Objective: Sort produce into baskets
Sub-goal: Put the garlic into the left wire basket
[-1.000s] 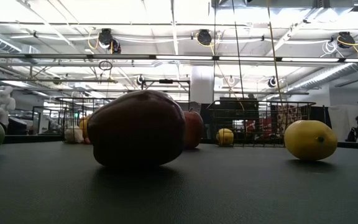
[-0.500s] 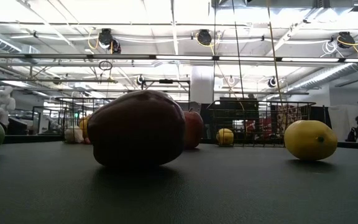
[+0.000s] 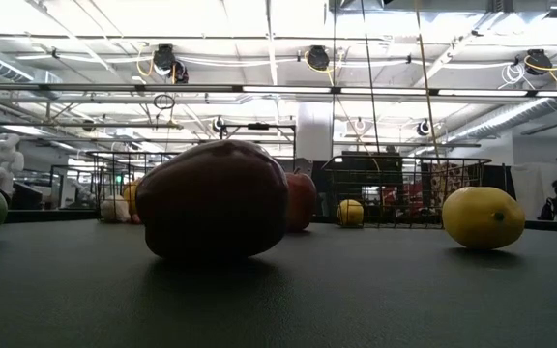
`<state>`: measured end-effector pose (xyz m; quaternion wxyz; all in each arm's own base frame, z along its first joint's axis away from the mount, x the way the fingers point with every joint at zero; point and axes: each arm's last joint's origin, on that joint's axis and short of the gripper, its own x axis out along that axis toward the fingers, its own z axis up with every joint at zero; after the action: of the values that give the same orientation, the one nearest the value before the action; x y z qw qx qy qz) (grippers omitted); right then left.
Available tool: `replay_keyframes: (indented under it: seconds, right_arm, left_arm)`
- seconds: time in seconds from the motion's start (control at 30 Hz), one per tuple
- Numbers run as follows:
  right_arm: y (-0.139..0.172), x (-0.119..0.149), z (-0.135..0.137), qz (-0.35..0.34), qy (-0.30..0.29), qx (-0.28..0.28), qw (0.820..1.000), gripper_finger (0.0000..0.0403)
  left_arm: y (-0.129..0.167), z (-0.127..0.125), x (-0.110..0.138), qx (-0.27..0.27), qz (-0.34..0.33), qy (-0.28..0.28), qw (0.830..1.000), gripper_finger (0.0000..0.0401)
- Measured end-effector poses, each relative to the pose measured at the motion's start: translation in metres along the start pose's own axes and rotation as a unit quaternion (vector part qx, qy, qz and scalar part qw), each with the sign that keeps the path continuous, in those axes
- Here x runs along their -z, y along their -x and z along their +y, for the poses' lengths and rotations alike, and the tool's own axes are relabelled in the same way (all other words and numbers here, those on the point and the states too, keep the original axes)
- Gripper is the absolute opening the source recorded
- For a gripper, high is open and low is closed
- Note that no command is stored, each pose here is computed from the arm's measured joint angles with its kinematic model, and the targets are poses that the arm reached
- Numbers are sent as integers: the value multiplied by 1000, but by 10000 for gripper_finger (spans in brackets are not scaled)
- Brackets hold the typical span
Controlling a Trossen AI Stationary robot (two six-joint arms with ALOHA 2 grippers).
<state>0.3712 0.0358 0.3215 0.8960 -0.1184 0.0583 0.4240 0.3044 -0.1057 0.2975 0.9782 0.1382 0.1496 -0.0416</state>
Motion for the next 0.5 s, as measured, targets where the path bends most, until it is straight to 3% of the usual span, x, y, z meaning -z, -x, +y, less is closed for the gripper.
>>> replay_keyframes:
  seconds: [0.5]
  right_arm:
    - [0,0,0,0,0,0,1000,208]
  left_arm:
    - [0,0,0,3,0,-8,1000,125]
